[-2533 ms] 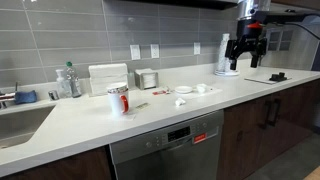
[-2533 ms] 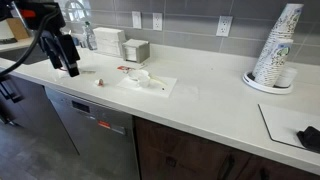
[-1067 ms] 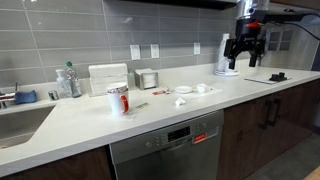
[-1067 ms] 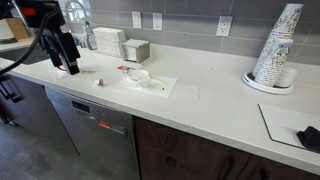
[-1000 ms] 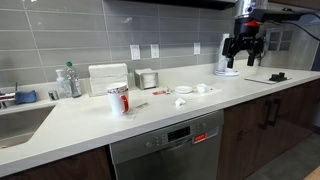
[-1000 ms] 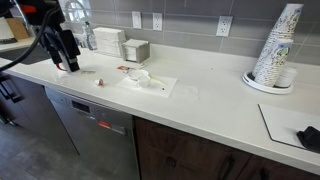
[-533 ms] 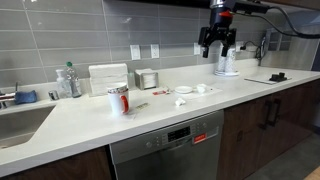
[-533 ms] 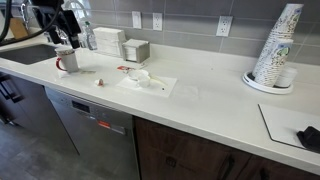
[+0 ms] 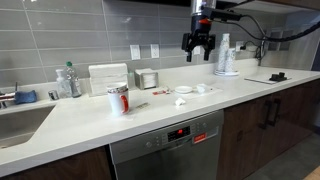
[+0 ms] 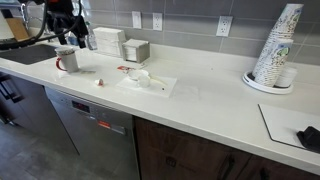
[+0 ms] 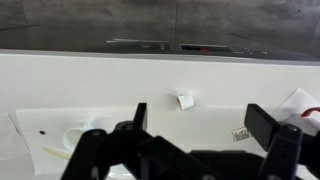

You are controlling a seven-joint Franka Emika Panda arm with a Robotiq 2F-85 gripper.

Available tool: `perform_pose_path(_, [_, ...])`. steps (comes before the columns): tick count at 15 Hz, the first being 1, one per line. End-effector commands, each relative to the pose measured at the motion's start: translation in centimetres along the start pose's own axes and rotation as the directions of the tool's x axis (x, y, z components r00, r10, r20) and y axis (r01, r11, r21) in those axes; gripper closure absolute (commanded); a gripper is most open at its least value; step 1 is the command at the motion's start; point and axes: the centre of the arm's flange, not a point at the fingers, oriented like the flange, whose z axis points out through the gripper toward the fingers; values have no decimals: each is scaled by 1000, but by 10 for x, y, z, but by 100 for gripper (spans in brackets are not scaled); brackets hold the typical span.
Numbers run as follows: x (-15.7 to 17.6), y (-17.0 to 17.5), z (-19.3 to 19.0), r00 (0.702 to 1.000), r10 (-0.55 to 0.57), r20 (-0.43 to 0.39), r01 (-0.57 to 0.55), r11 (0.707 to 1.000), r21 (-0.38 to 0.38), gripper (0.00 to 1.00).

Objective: Move the white thing to the right

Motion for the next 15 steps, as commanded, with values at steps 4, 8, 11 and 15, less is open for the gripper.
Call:
perform_pose_path(4, [51, 2, 52, 997, -54, 52, 53, 998, 37, 0])
perform_pose_path(8, [71, 2, 91, 996, -60, 58, 60, 998, 13, 0])
perform_pose_path(11, [63, 1, 92, 997, -45, 56, 44, 999, 18, 0])
perform_pose_path(15, [66, 2, 96, 997, -46, 59, 45, 999, 19, 0])
